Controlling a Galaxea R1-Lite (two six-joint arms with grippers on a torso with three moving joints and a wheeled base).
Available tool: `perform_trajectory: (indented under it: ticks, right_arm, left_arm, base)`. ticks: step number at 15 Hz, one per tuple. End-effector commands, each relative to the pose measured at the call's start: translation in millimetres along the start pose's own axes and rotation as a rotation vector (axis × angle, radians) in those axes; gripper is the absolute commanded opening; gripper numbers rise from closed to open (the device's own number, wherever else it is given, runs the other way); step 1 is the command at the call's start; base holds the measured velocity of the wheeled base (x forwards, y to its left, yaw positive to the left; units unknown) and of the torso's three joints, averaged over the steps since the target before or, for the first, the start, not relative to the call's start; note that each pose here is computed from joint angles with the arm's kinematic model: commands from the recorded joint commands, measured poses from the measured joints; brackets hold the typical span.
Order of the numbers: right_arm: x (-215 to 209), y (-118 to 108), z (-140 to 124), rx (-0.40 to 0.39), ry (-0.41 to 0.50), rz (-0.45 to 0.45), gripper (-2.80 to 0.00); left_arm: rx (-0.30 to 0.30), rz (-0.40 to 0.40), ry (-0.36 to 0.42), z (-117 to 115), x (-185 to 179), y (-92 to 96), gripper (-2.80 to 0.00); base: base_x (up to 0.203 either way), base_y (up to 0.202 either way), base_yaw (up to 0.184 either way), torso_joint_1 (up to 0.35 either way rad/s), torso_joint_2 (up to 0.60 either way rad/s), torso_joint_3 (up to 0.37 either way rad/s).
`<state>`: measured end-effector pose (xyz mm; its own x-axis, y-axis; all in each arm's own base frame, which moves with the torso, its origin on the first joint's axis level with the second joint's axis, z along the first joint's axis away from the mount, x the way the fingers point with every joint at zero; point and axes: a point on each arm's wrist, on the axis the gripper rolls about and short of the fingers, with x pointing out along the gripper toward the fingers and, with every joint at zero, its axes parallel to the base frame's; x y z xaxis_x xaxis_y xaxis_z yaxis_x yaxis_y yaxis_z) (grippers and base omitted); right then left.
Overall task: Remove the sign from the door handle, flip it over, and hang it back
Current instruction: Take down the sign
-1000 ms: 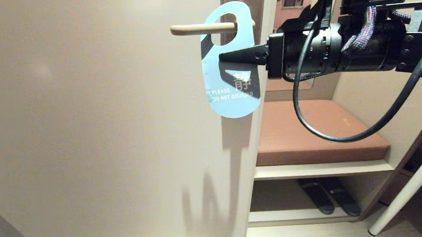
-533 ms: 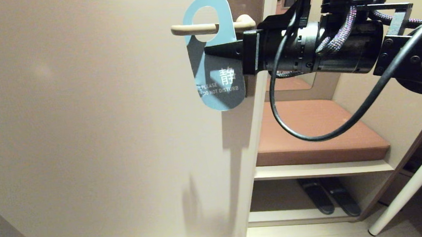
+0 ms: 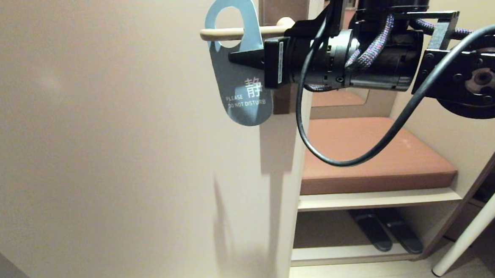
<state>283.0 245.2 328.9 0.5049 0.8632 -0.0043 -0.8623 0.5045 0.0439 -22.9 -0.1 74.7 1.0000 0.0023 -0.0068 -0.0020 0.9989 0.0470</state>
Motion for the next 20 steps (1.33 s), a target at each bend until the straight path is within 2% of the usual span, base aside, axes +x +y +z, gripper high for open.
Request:
perform_trajectory:
  ticks: [1,4,12,20]
  right_arm:
    - [6,1,-2,-0.007,-0.021,0.011,-2.80]
    - [12,6,-4,-0.012,-0.038,-0.004,-2.80]
    - [19,19,-9,-0.003,-0.028,-0.148,-2.80]
    - [18,28,-6,-0.001,-0.040,-0.124,-2.80]
  left_arm:
    - [0.001,0.001,0.001,0,0,0.0,-2.80]
    - [0.001,0.001,0.001,0,0,0.0,-2.80]
    - [0.001,0.001,0.001,0,0,0.0,-2.80]
    - [0.001,0.001,0.001,0,0,0.0,-2.80]
  base:
    - [0.000,0.000,0.000,0.000,0.00,0.000]
    - [0.000,0.000,0.000,0.000,0.00,0.000]
    - [0.000,0.000,0.000,0.000,0.00,0.000]
    - [0.000,0.000,0.000,0.000,0.00,0.000]
